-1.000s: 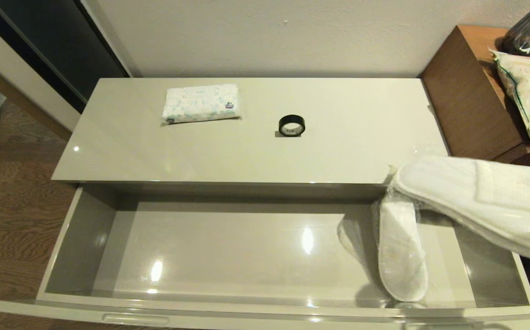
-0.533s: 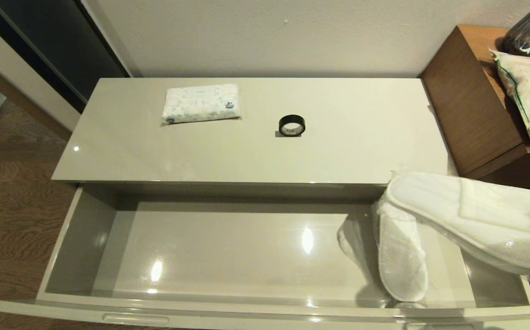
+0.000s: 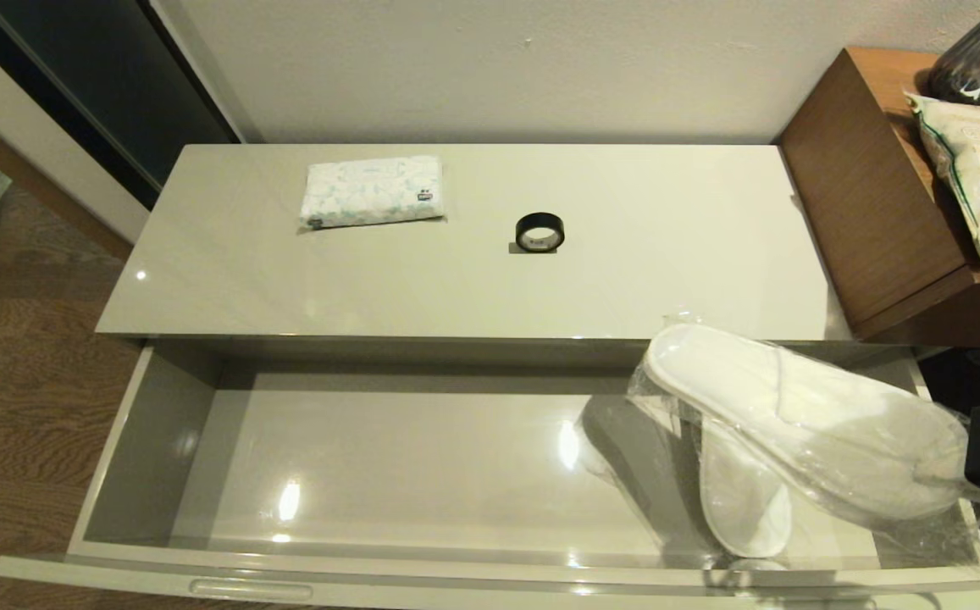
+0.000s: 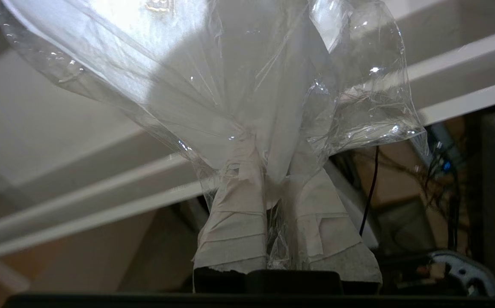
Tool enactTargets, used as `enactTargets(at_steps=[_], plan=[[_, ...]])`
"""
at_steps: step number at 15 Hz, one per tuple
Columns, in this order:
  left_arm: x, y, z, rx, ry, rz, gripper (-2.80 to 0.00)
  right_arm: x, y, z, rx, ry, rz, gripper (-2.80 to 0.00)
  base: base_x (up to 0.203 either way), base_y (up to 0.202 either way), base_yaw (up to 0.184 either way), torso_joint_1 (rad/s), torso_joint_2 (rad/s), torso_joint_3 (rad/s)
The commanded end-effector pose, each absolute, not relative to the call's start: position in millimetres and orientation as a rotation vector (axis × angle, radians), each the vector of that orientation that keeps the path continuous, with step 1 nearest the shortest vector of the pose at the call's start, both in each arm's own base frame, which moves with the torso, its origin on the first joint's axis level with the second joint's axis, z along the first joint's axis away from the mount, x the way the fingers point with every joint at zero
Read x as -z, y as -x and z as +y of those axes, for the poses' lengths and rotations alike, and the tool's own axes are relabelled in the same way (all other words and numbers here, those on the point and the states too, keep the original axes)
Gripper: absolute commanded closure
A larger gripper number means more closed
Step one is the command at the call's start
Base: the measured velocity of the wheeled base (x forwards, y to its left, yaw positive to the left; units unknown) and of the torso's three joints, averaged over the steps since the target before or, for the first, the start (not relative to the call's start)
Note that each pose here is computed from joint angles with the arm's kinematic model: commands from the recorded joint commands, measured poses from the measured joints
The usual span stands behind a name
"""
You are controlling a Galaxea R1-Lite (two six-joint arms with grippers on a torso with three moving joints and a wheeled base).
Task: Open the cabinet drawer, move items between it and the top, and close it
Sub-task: Put the disposable slippers in the drawer
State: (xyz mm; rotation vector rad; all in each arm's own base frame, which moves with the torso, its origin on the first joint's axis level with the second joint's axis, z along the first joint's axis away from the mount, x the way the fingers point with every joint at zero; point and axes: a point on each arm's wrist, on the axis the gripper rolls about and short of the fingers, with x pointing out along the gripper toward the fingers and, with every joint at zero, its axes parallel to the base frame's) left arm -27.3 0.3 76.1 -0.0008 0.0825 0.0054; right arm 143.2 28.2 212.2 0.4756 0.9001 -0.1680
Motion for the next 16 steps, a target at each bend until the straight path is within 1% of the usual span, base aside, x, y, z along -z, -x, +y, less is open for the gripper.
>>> enactTargets(at_steps=[1,6,8,11,13,14,16], plan=[[-76.0,27.3,0.3,-0.006,0.001,0.083,0.0,-198.5,-147.3,29.4,0.161,-0.458,0.981,0.0,0.0,0.0,0.0,0.0,0.0,0.0],[-76.0,27.3,0.3,-0.006,0.001,0.083,0.0,-193.9,-131.2,25.4,0.105,-0.414,0.953,0.0,0.0,0.0,0.0,0.0,0.0,0.0],[-76.0,27.3,0.3,-0.005,0.001,0.083,0.0,-191.8,-140.1,22.6,0.122,-0.427,0.934,0.0,0.0,0.0,0.0,0.0,0.0,0.0],[-76.0,27.3,0.3,-0.006,0.001,0.083,0.0,-182.6,-151.5,23.9,0.117,-0.398,0.979,0.0,0.0,0.0,0.0,0.0,0.0,0.0],[-76.0,27.3,0.3,-0.006,0.001,0.083,0.0,-175.9,-167.3,23.2,0.081,-0.378,0.941,0.0,0.0,0.0,0.0,0.0,0.0,0.0],[-76.0,27.3,0.3,-0.006,0.001,0.083,0.0,-166.8,-174.8,21.7,0.058,-0.329,0.932,0.0,0.0,0.0,0.0,0.0,0.0,0.0],[-76.0,27.3,0.3,-0.005,0.001,0.083,0.0,-156.9,-193.9,17.7,0.037,-0.278,0.868,0.0,0.0,0.0,0.0,0.0,0.0,0.0]])
